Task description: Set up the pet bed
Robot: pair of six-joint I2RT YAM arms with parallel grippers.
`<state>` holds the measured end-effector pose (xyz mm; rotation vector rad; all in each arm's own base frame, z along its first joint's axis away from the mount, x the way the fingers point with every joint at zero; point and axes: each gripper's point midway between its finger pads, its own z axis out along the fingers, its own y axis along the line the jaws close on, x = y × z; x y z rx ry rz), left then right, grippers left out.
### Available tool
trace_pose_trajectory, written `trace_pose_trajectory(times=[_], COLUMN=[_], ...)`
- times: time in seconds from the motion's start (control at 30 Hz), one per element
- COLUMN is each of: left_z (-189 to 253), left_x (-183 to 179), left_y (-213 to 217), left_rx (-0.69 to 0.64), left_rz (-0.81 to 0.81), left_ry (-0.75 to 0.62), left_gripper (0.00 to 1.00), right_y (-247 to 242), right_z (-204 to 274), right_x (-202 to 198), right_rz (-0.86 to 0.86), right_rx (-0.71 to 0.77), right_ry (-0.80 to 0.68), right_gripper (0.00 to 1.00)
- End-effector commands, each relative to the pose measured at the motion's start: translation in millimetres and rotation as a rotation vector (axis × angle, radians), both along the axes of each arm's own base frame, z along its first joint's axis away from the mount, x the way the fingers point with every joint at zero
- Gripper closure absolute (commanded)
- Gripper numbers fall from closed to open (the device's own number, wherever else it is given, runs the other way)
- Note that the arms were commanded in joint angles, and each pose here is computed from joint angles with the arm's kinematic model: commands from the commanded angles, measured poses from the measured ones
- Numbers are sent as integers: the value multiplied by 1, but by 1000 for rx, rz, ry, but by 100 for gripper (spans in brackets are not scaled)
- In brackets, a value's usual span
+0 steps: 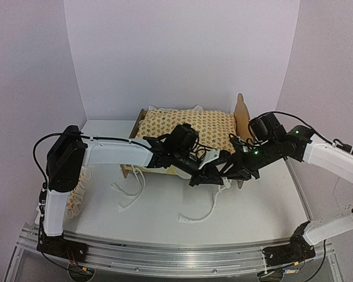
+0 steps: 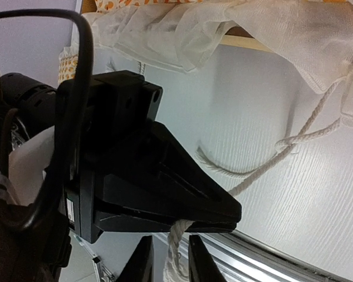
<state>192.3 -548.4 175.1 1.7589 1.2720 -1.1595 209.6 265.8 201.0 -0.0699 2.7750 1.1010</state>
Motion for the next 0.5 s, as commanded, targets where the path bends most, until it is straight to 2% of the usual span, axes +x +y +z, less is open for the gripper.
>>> trace_pose_trajectory(times=[0.0,0.07,0.17,0.33,0.4,0.47], left_z=[15,9,1,-7,-10,-13], left_x=[24,35,44,51,58,62], left_y=[-1,6,11,15,18,22], left_rx=[-26,-6,15,35,41,50], left_rz=[88,124,160,187,206,216], left_ry=[53,102,131,174,176,183], left_gripper=[100,100,100,100,100,100], right_y=[-2,-3,14,69,82,93], right_z=[15,30,38,-16,-39,-59], right_x=[0,-4,-25,-86,-95,-96], right_rz=[62,127,356,891,1032,1093], right_rx=[2,-32,-46,-128,-188,-213], right_ry=[-149,-321,-554,-759,-809,-824], right_gripper=[67,55,46,40,38,38])
